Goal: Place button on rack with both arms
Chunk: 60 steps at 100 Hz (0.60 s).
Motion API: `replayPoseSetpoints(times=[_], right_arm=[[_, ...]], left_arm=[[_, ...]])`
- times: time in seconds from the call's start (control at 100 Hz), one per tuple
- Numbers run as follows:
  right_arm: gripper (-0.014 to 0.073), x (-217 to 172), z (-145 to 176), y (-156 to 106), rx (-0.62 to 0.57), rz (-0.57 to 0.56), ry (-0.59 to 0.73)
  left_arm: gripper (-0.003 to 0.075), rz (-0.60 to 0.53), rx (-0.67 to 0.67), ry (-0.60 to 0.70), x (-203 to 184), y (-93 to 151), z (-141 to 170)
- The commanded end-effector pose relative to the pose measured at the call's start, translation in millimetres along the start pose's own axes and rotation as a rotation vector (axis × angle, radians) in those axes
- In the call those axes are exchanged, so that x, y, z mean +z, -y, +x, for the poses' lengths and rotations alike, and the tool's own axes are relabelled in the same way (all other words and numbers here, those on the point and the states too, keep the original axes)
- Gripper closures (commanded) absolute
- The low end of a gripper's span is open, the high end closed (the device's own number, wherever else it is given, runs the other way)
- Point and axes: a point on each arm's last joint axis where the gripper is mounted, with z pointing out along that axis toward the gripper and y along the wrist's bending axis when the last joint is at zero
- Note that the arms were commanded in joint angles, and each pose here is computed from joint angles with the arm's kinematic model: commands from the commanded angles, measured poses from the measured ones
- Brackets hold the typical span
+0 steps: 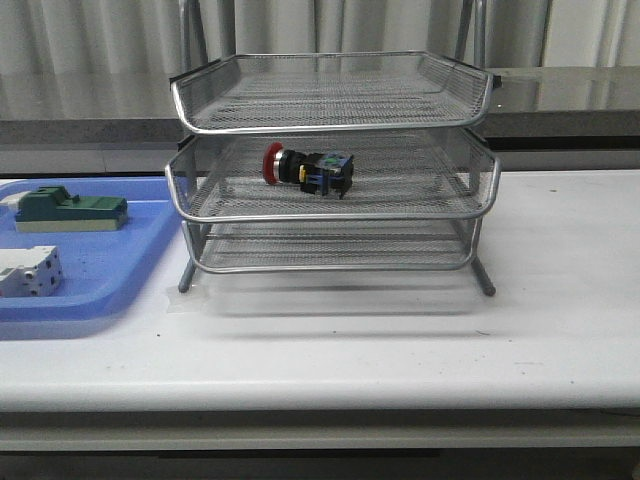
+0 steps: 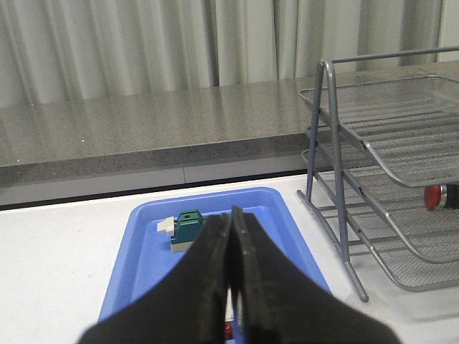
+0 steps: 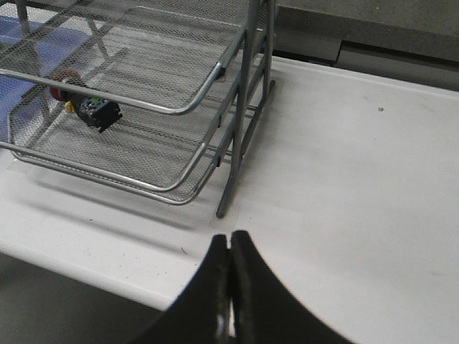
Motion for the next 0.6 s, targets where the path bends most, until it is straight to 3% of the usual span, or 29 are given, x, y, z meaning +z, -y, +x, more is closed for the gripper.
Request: replayPoseSetpoints(times=[0.0, 0.59], right_arm=[[0.0655, -11.4, -2.5, 0.2, 0.013, 0.036, 0.104], [0.0655, -21.1, 11.8, -4.7, 0.006, 0.031, 0.119]], left_arm=[[0.074, -0.034, -0.023, 0.095, -0.4, -3.5, -15.3], [0.074, -0.034, -0.023, 0.095, -0.4, -3.5, -15.3]])
